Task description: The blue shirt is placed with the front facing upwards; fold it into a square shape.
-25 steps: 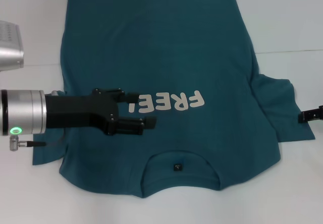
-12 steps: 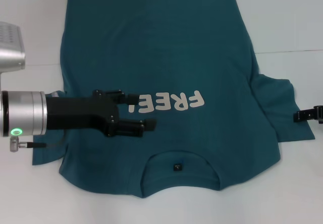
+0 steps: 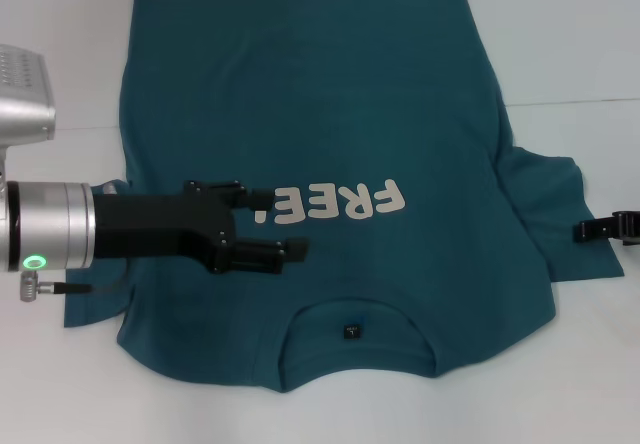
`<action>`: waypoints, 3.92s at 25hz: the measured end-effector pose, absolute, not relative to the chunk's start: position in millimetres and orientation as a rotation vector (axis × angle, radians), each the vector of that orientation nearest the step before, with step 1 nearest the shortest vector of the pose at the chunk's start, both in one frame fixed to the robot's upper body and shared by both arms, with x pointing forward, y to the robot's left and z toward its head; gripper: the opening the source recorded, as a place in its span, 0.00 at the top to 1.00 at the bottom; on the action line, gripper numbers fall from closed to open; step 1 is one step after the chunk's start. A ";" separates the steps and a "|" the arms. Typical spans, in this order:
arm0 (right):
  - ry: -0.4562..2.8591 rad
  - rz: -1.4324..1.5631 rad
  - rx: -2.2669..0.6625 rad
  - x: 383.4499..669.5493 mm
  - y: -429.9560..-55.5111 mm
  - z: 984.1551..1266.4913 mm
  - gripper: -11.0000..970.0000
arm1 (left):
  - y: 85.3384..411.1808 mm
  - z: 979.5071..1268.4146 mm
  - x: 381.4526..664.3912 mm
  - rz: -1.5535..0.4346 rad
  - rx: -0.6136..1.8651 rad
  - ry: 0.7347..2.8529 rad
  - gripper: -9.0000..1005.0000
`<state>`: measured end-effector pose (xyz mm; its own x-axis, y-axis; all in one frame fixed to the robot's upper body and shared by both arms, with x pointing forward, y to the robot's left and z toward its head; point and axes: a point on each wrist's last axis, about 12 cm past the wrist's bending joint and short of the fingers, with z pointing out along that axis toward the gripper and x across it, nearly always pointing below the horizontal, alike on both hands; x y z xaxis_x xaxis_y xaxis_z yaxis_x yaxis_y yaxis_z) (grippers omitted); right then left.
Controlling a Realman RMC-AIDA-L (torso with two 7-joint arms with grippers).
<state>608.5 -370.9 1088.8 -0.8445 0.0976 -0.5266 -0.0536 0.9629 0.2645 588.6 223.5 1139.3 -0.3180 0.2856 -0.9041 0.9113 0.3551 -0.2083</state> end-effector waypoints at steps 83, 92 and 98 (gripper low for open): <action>2.548 0.449 0.028 614.9 -349.4 1084.1 0.87 | 222.6 1136.2 589.5 -0.942 1.066 1.821 0.10; 2.549 0.446 0.024 611.7 -357.3 1089.3 0.96 | 222.5 1136.4 589.7 -0.944 1.063 1.823 0.10; 2.547 0.431 0.027 606.0 -366.5 1092.7 0.96 | 220.4 1135.3 589.6 -0.946 1.058 1.825 0.10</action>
